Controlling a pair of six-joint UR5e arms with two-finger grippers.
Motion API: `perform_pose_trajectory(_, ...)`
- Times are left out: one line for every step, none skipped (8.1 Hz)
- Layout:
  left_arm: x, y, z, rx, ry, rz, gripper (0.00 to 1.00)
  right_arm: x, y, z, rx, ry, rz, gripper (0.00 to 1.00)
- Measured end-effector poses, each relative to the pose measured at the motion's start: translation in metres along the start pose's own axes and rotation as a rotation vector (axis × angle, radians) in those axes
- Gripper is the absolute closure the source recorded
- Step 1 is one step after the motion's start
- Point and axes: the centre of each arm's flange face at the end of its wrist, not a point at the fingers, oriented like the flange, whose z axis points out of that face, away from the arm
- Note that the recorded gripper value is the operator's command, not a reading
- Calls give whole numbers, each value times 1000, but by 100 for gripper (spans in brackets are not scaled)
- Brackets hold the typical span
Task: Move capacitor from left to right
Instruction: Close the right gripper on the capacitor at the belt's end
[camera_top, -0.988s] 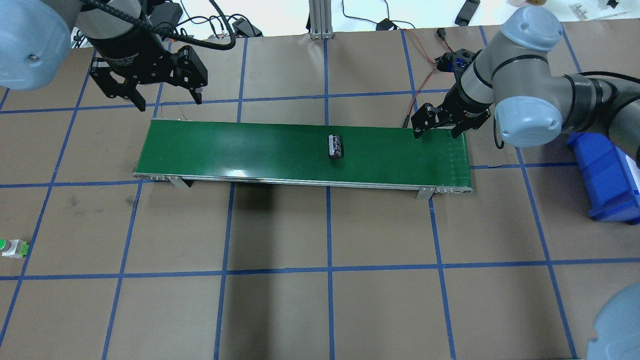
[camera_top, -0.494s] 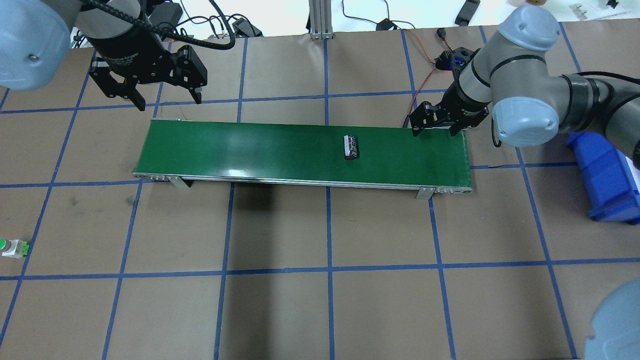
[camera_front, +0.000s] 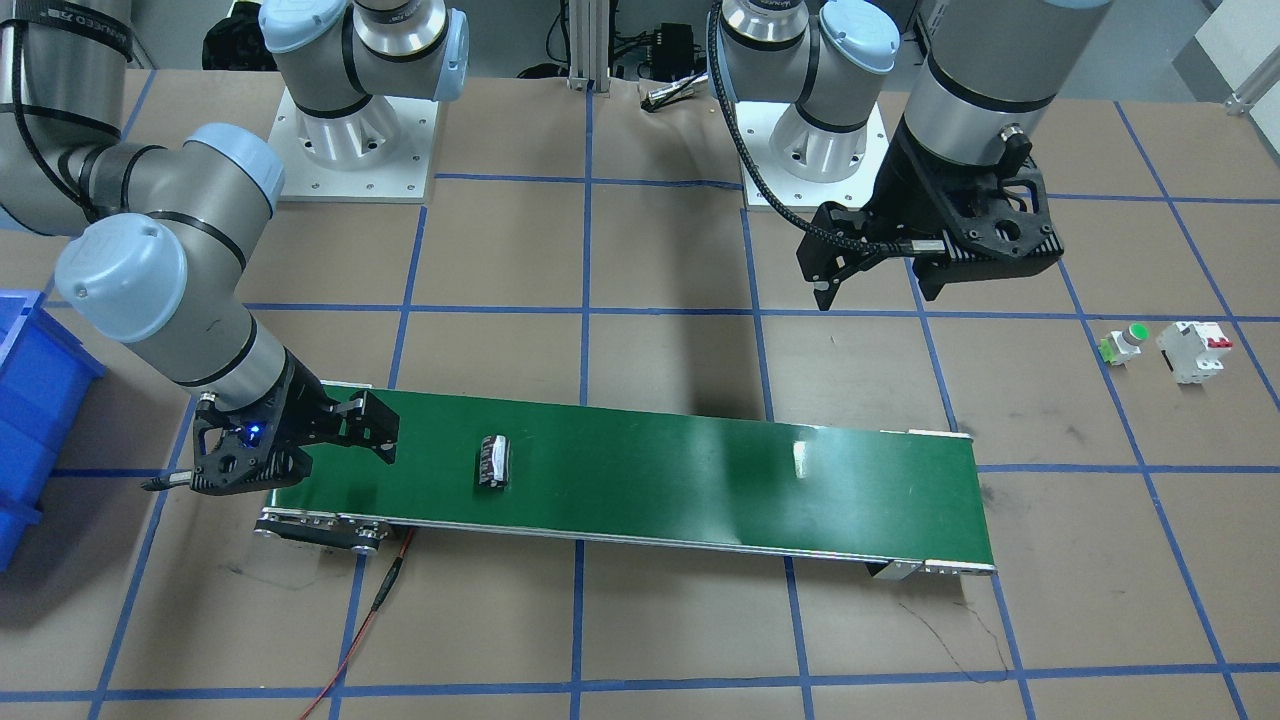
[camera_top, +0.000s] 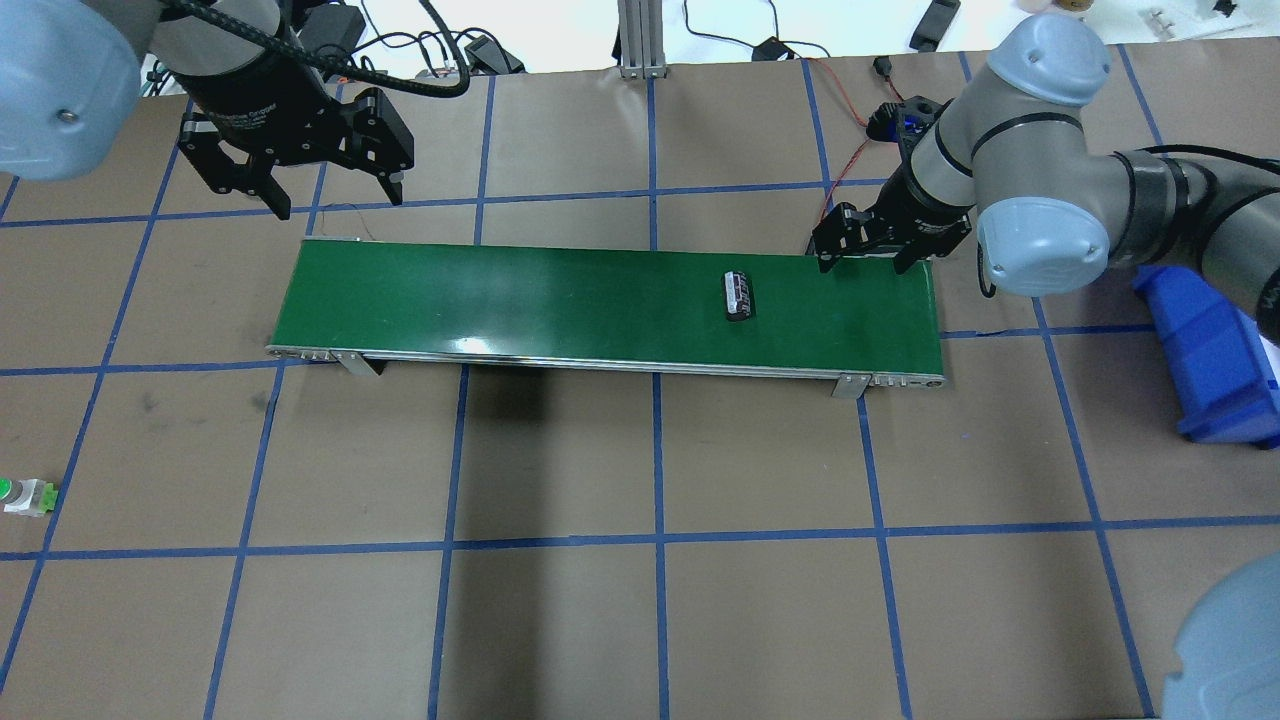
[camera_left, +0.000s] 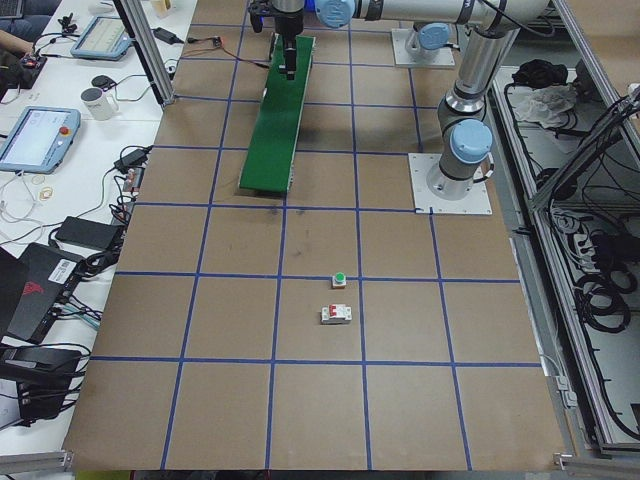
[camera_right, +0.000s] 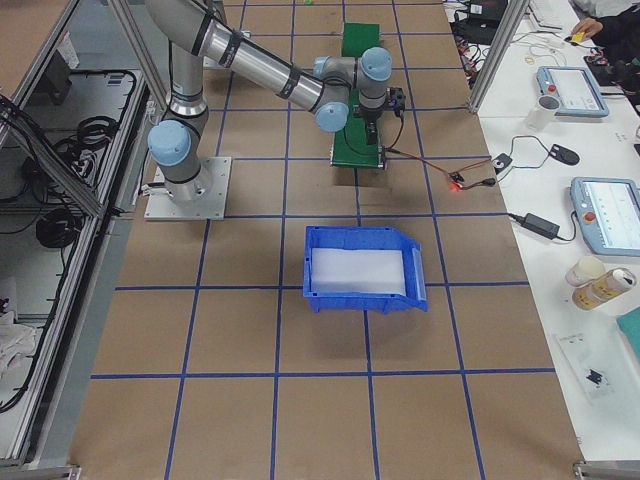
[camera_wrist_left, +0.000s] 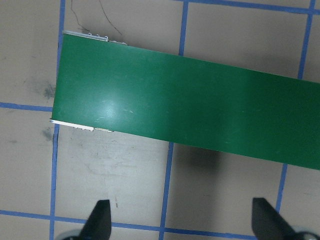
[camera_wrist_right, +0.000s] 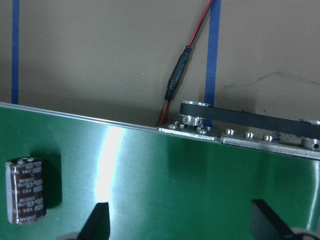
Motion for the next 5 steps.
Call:
perform_pose_trajectory(0, 0, 0, 0, 0, -1, 0, -5, 1, 2, -3, -1, 5, 0)
perform_pose_trajectory(0, 0, 0, 1, 0, -1, 0, -15, 1, 4, -4, -1, 11, 0)
perform_pose_trajectory(0, 0, 0, 0, 0, -1, 0, -24, 2, 5, 1, -1, 23, 0)
perform_pose_trajectory(0, 0, 1, 0, 0, -1, 0, -28, 1, 8, 3, 0, 31, 0)
perform_pose_trajectory(0, 0, 1, -1, 0, -1, 0, -30, 1, 10, 2, 0, 36, 0)
